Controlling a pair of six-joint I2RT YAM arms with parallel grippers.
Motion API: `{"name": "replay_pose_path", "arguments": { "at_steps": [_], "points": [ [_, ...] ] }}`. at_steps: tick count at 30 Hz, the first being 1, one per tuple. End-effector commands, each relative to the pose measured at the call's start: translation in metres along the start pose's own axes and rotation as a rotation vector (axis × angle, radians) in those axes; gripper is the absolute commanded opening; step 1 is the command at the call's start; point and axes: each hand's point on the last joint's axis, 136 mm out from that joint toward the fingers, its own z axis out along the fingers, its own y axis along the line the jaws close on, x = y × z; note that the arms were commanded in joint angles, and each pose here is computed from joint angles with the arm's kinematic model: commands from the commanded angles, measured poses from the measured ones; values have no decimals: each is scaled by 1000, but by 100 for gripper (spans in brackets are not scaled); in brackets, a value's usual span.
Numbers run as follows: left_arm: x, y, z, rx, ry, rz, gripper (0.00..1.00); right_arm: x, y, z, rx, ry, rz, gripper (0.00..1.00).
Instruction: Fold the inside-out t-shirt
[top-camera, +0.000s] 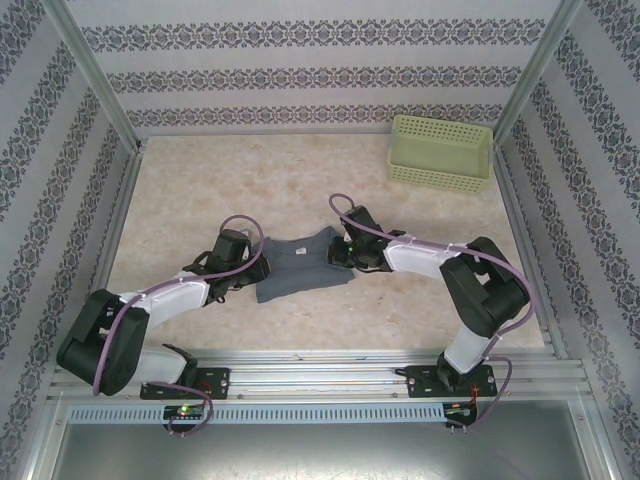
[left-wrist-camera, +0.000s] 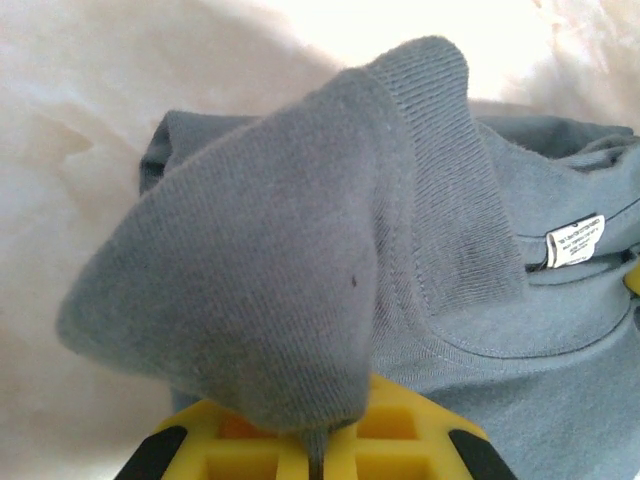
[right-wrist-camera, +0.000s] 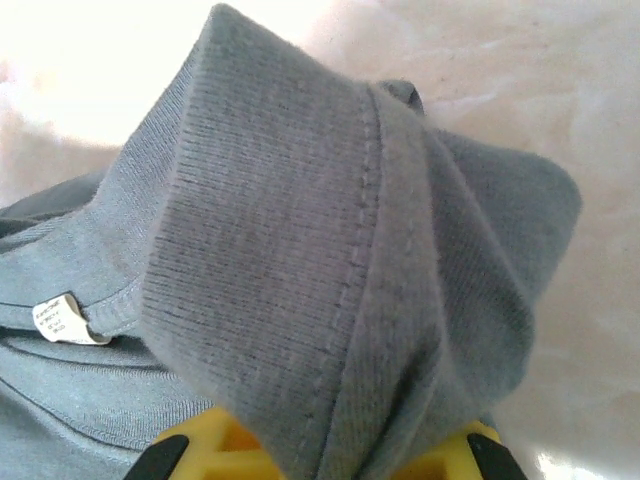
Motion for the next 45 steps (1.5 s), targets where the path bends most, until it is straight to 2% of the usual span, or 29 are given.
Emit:
{"name": "replay_pose_path", "arguments": {
  "at_steps": [1, 6, 10, 12, 16, 19, 24, 29, 33, 36, 40, 45],
  "points": [
    [-4, 28, 2, -109, -18, -41, 5, -11, -30, 4, 121, -26, 9, 2],
    [-12, 28, -11, -160, -20, -21, 22, -20, -31, -7, 175, -38, -22, 33],
    [-23, 48, -44, -338, -44, -22, 37, -31, -31, -36, 230, -91, -76, 56],
    [-28, 47, -61, -375, -47, -6, 45, -35, -33, -55, 279, -120, -113, 63],
    [-34, 22, -74, -272, -74, -1, 46, -36, -25, -81, 326, -166, -193, 70],
    [-35, -2, -69, -183, -81, 5, 46, -31, -10, -76, 298, -155, -220, 71],
    [-37, -32, -37, -104, -35, 30, 46, -27, 7, -40, 237, -88, -194, 69],
    [-48, -9, -6, -221, -32, 56, 44, -35, 5, -8, 269, -52, -190, 62],
    [-51, 15, 23, -269, 14, 49, 33, -46, -11, 14, 282, -28, -164, 49],
    [-54, 15, 30, -238, 27, 55, 27, -51, -15, 18, 282, -28, -168, 44],
    [-64, 8, 17, -229, -7, 79, 32, -56, -16, 11, 289, -42, -182, 47],
    [-76, 2, -18, -245, -53, 88, 46, -61, -13, -19, 335, -80, -230, 66]
  ]
}}
